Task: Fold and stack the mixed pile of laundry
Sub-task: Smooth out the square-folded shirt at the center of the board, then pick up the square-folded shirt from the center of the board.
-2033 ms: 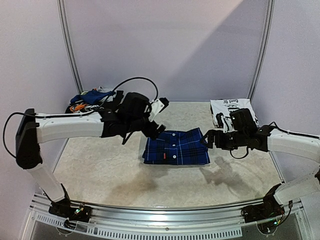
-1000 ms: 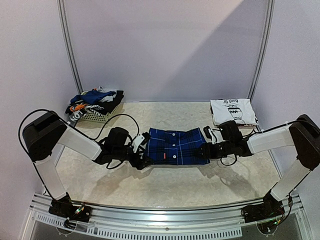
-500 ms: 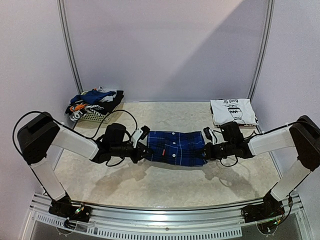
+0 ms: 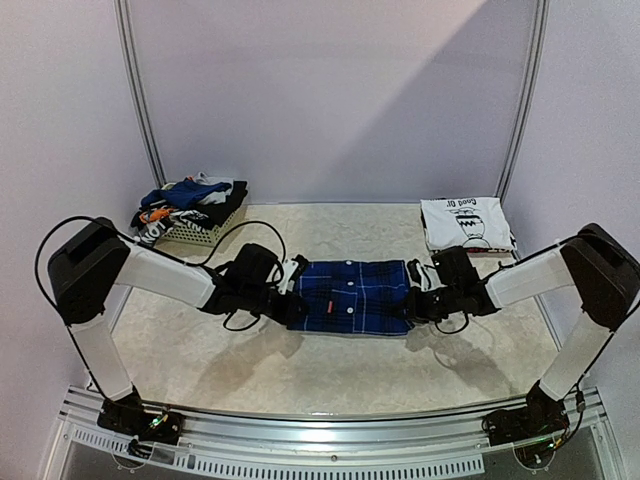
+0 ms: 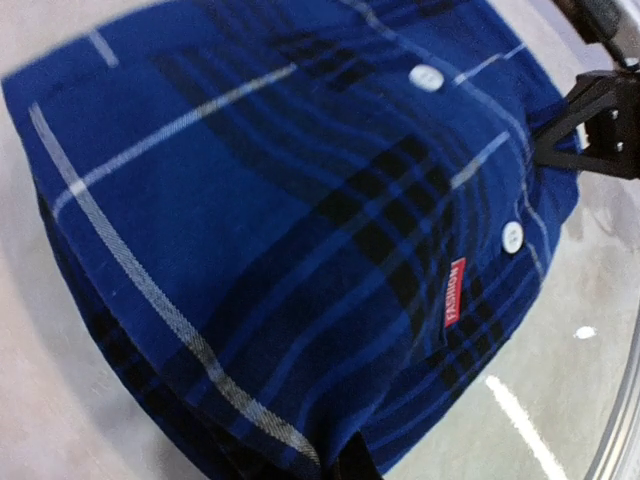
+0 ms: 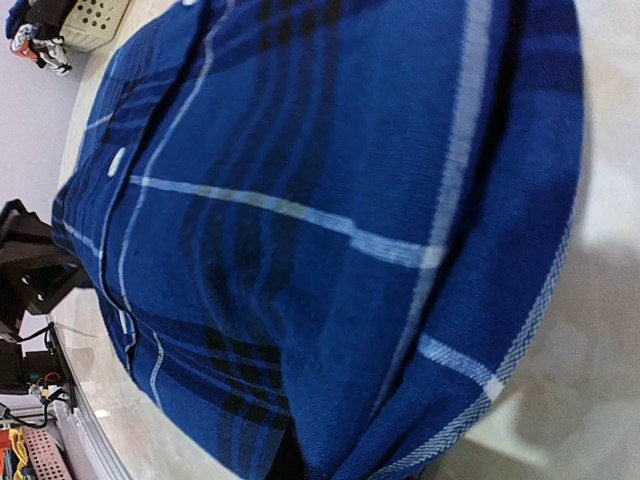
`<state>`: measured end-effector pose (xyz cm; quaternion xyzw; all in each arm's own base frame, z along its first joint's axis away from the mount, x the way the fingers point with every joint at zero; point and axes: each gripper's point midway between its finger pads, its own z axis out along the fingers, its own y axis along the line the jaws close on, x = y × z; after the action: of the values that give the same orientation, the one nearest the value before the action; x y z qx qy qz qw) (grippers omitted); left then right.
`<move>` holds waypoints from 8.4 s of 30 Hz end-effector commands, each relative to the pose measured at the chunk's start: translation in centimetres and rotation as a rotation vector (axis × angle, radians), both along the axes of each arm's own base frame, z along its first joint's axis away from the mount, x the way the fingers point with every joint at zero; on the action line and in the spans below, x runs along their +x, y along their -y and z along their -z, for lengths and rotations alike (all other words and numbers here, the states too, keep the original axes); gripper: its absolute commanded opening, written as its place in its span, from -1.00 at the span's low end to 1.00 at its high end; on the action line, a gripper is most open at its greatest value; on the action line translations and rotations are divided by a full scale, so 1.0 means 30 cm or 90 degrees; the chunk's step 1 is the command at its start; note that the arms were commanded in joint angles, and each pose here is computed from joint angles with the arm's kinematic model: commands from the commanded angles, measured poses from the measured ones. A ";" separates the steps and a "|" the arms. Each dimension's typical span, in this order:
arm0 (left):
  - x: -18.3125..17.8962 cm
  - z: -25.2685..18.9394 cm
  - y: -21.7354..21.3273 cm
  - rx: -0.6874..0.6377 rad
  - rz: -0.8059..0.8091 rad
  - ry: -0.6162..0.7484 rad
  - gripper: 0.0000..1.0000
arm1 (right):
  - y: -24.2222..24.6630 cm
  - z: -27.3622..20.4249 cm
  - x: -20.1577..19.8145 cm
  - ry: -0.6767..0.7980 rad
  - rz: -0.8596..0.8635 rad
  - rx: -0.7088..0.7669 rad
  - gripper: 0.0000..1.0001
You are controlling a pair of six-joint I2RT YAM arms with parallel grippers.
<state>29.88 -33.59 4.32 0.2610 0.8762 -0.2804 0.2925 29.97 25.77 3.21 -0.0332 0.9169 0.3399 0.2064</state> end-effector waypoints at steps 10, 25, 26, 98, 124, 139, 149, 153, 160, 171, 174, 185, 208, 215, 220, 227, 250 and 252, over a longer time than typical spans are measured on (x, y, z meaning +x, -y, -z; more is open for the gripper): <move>-0.059 0.181 -0.174 0.116 -0.119 -0.145 -0.83 | 0.001 0.019 -0.004 -0.022 -0.019 -0.062 -0.77; -0.033 -0.244 -0.253 0.127 -0.183 0.035 0.59 | 0.053 -0.364 0.049 0.105 0.024 -0.093 0.42; -0.031 -0.267 -0.225 0.115 -0.172 0.043 0.49 | 0.030 -0.386 0.050 0.114 0.011 -0.070 0.35; -0.038 0.132 -0.212 0.324 -0.174 0.050 -0.36 | -0.277 0.064 0.417 -0.084 -0.203 -0.039 -0.60; 0.380 -0.084 -0.032 0.269 -0.128 0.102 -0.09 | -0.227 -0.183 0.019 -0.017 -0.177 -0.059 -0.15; 0.529 0.097 -0.160 0.312 -0.170 0.080 -0.18 | -0.041 0.053 -0.157 -0.095 -0.105 -0.119 -0.14; 0.574 -0.099 -0.187 0.335 -0.204 0.167 -0.02 | -0.116 -0.230 -0.200 -0.037 -0.161 0.021 -0.12; 0.532 -0.215 -0.158 0.323 -0.196 0.188 0.12 | -0.127 -0.343 -0.108 0.016 -0.142 0.018 -0.08; 0.346 -0.299 -0.017 0.315 -0.101 0.215 0.17 | -0.117 -0.308 0.099 0.009 -0.083 -0.035 -0.05; -0.017 -0.271 0.261 0.447 0.247 0.431 0.83 | 0.108 -0.254 0.140 0.008 0.055 -0.070 0.30; -0.091 -0.231 0.332 0.482 0.331 0.485 0.77 | 0.164 -0.265 0.119 0.019 0.089 -0.080 0.65; -0.144 -0.028 0.450 0.618 0.473 0.503 0.66 | 0.276 -0.238 0.028 0.009 0.132 -0.079 0.98; -0.116 0.121 0.419 0.704 0.473 0.514 0.30 | 0.355 -0.291 0.003 0.046 0.202 -0.067 0.98; -0.121 0.150 0.426 0.723 0.473 0.528 0.19 | 0.362 -0.300 0.000 0.049 0.208 -0.067 0.98; -0.121 0.180 0.421 0.738 0.468 0.549 -0.15 | 0.362 -0.302 0.001 0.052 0.219 -0.054 0.98; -0.141 0.147 0.433 0.685 0.459 0.550 -0.57 | 0.338 -0.304 0.002 0.046 0.210 -0.029 0.97; -0.191 -0.049 0.373 0.479 0.384 0.543 -1.00 | 0.031 -0.179 0.041 -0.098 0.028 0.180 0.98; -0.186 -0.074 0.387 0.460 0.369 0.555 -1.00 | 0.013 -0.164 0.048 -0.109 0.024 0.193 0.98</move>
<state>23.95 -44.43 4.33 0.6852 0.6010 0.1281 0.3909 30.41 23.23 7.19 0.0604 0.8915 0.4261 0.1415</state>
